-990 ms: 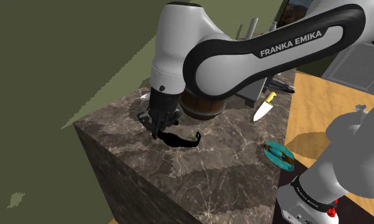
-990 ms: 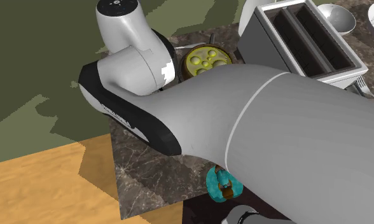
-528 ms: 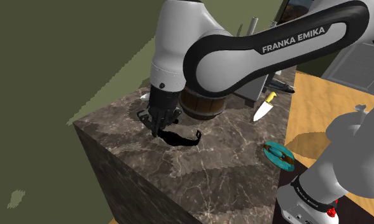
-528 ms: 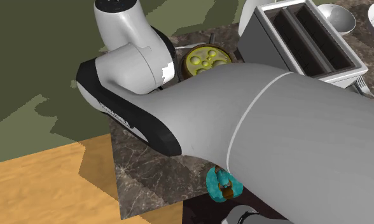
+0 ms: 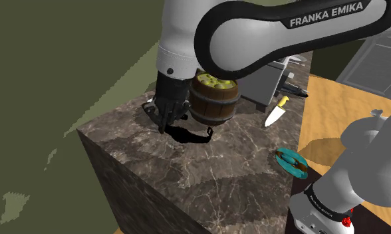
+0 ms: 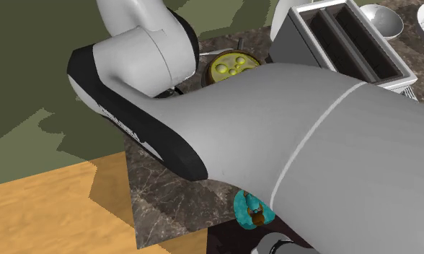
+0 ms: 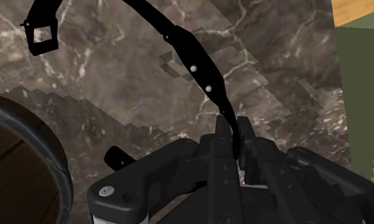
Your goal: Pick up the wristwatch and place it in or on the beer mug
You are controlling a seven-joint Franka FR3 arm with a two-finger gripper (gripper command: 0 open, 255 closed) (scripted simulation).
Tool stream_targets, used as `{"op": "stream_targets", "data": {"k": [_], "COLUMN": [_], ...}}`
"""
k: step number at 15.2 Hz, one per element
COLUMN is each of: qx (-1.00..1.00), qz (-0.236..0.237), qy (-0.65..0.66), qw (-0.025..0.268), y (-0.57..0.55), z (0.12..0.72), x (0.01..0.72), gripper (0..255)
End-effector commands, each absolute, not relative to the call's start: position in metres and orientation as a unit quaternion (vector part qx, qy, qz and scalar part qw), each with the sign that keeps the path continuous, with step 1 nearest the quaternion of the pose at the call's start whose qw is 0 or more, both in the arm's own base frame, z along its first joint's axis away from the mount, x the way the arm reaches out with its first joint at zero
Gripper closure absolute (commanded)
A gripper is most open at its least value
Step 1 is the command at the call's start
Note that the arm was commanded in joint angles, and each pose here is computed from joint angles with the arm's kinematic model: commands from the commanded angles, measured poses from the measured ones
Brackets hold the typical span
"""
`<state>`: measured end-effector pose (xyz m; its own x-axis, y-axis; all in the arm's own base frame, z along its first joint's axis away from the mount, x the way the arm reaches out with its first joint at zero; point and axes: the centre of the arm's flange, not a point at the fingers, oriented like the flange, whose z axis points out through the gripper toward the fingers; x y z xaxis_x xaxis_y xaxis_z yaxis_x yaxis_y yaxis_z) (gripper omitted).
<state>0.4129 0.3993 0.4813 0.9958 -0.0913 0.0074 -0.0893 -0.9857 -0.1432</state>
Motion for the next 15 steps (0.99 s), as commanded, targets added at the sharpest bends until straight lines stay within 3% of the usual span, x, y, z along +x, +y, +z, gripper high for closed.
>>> {"op": "stream_targets", "data": {"k": [1, 15], "qx": [-0.996, -0.996], "qz": [-0.007, -0.007], "qy": [0.045, 0.045], "qw": [0.071, 0.071], "y": [0.399, 0.399], "z": [0.492, 0.566], "x": [0.412, 0.412], "gripper": [255, 255]}}
